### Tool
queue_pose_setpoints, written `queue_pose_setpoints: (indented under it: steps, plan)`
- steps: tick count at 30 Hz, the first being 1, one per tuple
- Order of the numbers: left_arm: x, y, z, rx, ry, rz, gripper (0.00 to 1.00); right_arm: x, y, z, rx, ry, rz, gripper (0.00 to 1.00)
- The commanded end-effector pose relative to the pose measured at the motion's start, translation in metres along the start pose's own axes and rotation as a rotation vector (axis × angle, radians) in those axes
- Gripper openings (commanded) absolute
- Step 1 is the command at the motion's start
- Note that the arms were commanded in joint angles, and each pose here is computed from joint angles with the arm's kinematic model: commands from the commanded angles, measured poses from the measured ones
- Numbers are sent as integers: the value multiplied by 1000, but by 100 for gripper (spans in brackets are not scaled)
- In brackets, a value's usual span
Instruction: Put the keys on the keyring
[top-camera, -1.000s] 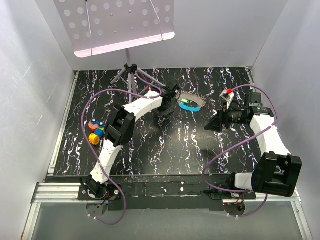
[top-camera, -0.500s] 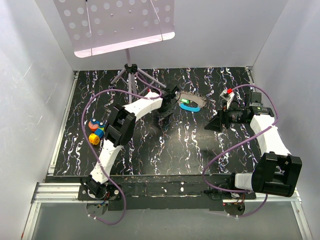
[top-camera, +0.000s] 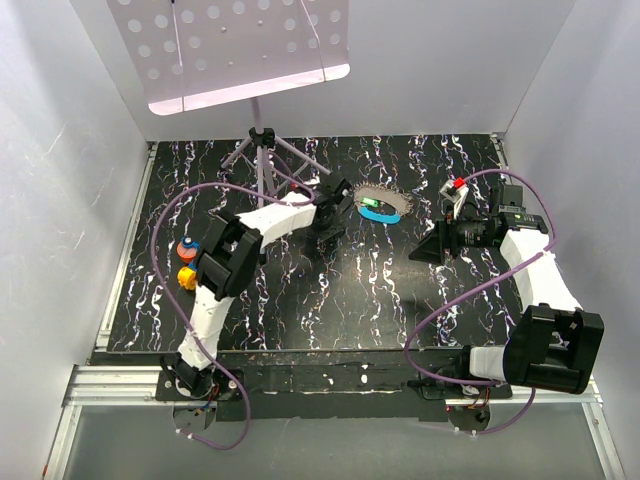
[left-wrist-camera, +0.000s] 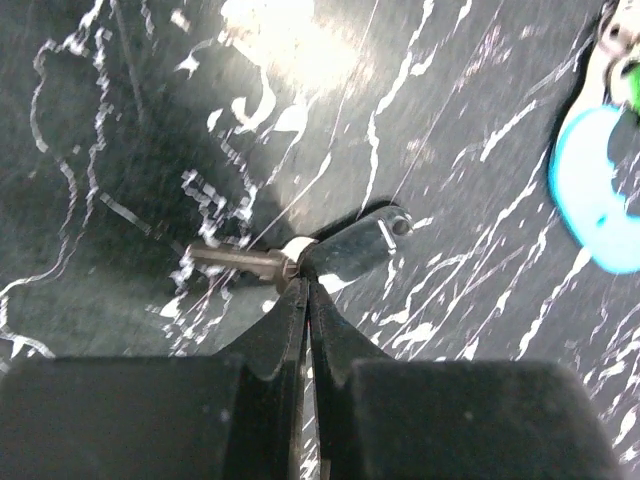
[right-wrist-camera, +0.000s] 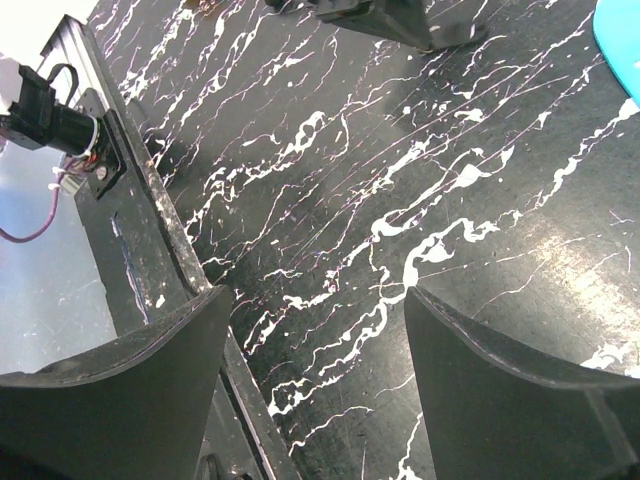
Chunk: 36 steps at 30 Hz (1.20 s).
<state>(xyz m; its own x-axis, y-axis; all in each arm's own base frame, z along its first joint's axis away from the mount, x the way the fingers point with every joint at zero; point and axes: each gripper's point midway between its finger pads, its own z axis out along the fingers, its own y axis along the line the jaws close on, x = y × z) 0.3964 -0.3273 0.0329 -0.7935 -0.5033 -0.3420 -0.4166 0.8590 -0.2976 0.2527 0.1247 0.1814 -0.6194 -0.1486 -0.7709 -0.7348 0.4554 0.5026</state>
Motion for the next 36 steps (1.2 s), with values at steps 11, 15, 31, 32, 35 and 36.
queue_pose_setpoints:
  steps: [11,15,31,32,35,36]
  plan:
    - [27,-27,-174,927,233,283,0,4,74,31,-313,89,-512,77]
    - [50,-11,-194,988,397,403,0,-16,98,31,-421,98,-650,77]
    - [80,37,-298,1444,-513,1399,0,-25,163,35,-513,301,-604,69]
    - [79,37,-306,1473,-591,1407,0,-26,167,36,-522,307,-601,69]
    - [75,35,-312,1483,-630,1333,0,-33,178,39,-536,318,-584,68]
    - [65,28,-314,1447,-607,1265,0,-38,181,41,-536,313,-581,68]
